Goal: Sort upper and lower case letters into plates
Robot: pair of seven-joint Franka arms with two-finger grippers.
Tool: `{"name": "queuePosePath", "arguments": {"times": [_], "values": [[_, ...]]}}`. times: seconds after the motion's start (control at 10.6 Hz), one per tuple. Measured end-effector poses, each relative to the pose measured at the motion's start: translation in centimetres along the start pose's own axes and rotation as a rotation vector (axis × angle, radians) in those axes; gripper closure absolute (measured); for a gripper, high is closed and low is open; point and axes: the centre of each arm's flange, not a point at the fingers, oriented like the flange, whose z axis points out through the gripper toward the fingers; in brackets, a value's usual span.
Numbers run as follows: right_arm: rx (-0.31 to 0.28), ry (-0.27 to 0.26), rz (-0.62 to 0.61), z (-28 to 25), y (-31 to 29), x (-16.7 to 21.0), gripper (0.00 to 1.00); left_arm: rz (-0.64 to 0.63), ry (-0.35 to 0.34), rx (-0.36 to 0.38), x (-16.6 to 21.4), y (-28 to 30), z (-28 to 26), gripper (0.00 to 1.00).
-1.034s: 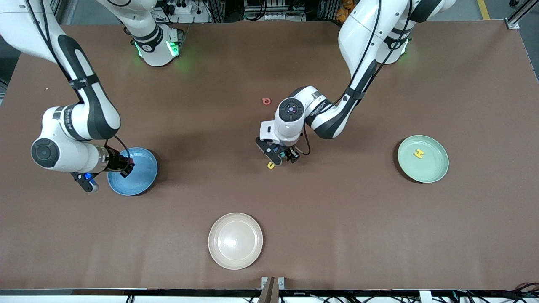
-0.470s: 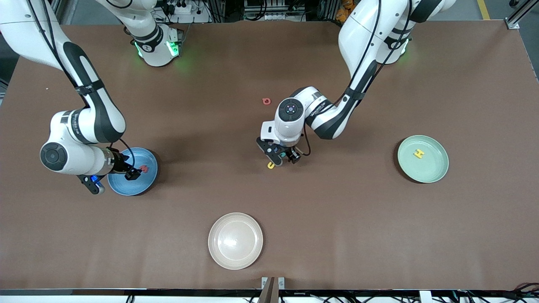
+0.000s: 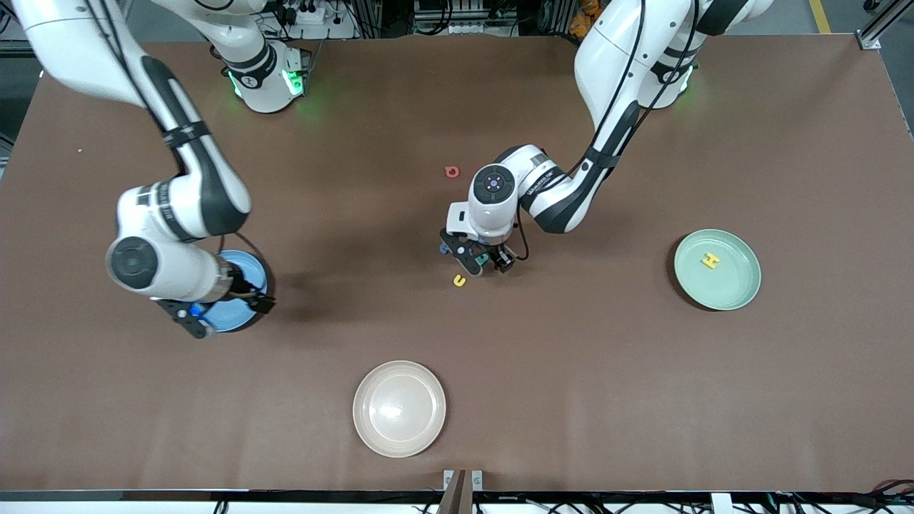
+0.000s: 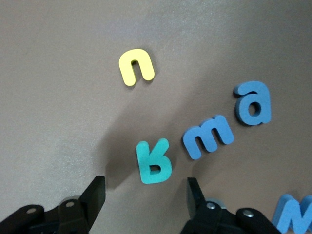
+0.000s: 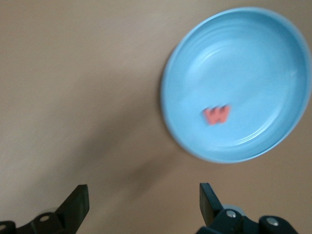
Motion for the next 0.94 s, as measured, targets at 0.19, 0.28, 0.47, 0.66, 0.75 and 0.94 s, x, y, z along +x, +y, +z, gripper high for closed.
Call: {"name": "queuePosePath", "arguments": {"times": [0.19, 0.28, 0.47, 0.66, 0.75, 0.94], "values": [[0.013, 0.008, -0.082, 0.4, -4.6, -3.0, 0.00, 0.001, 0.003, 0.001, 0.0, 0.1, -0.2, 0.26], [0.025, 0.010, -0.106, 0.6, -6.3, -3.8, 0.00, 0.002, 0.006, 0.001, 0.1, 0.1, -0.2, 0.26], [0.038, 0.007, -0.130, 1.0, -8.3, -4.2, 0.00, 0.003, 0.016, 0.001, 0.2, 0.2, -0.3, 0.29], [0.036, -0.001, -0.129, 1.8, -8.5, -3.8, 0.00, 0.003, 0.019, 0.002, 0.2, 0.2, -0.3, 0.32], [0.038, -0.001, -0.128, 2.0, -8.5, -3.6, 0.00, 0.003, 0.018, 0.001, 0.2, 0.2, -0.3, 0.33], [0.050, 0.006, -0.119, 1.8, -8.3, -3.0, 0.00, 0.004, 0.014, 0.000, 0.1, 0.2, 0.0, 0.34]]}}
